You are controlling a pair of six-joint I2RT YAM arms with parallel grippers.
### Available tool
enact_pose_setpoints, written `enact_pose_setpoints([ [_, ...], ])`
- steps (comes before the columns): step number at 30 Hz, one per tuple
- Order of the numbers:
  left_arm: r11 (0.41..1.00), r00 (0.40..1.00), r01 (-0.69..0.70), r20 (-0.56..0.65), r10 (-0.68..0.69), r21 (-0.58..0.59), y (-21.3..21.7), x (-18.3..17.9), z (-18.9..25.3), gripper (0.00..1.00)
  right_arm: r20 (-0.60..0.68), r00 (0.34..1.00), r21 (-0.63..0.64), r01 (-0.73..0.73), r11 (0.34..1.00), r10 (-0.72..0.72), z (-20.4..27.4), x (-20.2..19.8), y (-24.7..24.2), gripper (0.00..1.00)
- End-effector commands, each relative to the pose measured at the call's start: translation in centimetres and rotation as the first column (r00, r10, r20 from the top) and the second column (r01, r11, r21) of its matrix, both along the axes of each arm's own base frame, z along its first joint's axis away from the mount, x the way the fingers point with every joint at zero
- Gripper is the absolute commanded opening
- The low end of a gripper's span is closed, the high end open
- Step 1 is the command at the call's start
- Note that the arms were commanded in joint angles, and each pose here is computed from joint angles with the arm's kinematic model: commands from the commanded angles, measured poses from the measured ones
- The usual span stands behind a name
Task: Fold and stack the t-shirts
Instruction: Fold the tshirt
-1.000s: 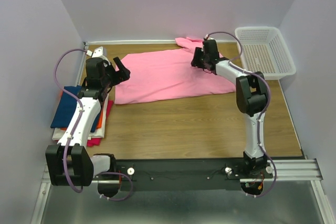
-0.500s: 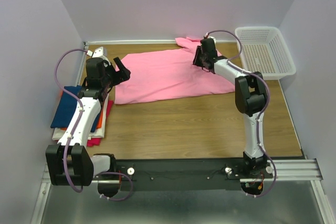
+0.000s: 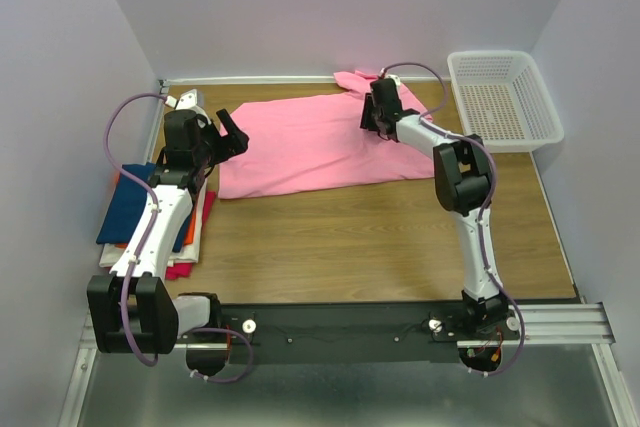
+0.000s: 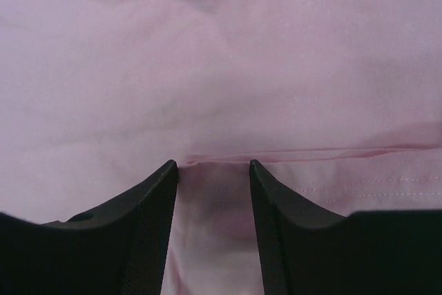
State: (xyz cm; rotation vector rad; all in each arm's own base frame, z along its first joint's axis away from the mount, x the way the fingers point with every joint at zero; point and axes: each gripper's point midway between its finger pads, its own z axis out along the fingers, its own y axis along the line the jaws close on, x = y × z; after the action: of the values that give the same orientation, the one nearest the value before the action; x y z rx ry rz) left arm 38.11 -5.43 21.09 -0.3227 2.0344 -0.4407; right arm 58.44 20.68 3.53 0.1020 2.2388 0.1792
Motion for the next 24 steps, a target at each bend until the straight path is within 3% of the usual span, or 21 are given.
enact_pose_setpoints([
  [1, 1.0, 1.0, 0.025, -0.014, -0.025, -0.001, -0.5, -0.2, -0.7, 0.92, -0.002, 1.0, -0.042, 0.001, 0.999, -0.001, -0.6, 0.3, 0.3, 0.47],
  [7, 1.0, 1.0, 0.022, -0.021, -0.022, 0.0, -0.4, -0.1, -1.0, 0.92, 0.0, 1.0, -0.026, -0.021, 0.999, 0.021, -0.4, 0.3, 1.2, 0.26],
  [17, 1.0, 1.0, 0.024, -0.021, -0.024, -0.001, -0.4, -0.1, -1.0, 0.92, -0.004, 0.999, -0.01, -0.044, 0.999, 0.044, -0.4, 0.0, 2.1, 0.08],
  [24, 1.0, 1.0, 0.021, -0.019, -0.021, 0.0, -0.4, -0.1, -0.9, 0.92, 0.004, 0.998, -0.008, -0.069, 0.998, 0.069, 0.0, -0.2, 3.0, 0.01],
])
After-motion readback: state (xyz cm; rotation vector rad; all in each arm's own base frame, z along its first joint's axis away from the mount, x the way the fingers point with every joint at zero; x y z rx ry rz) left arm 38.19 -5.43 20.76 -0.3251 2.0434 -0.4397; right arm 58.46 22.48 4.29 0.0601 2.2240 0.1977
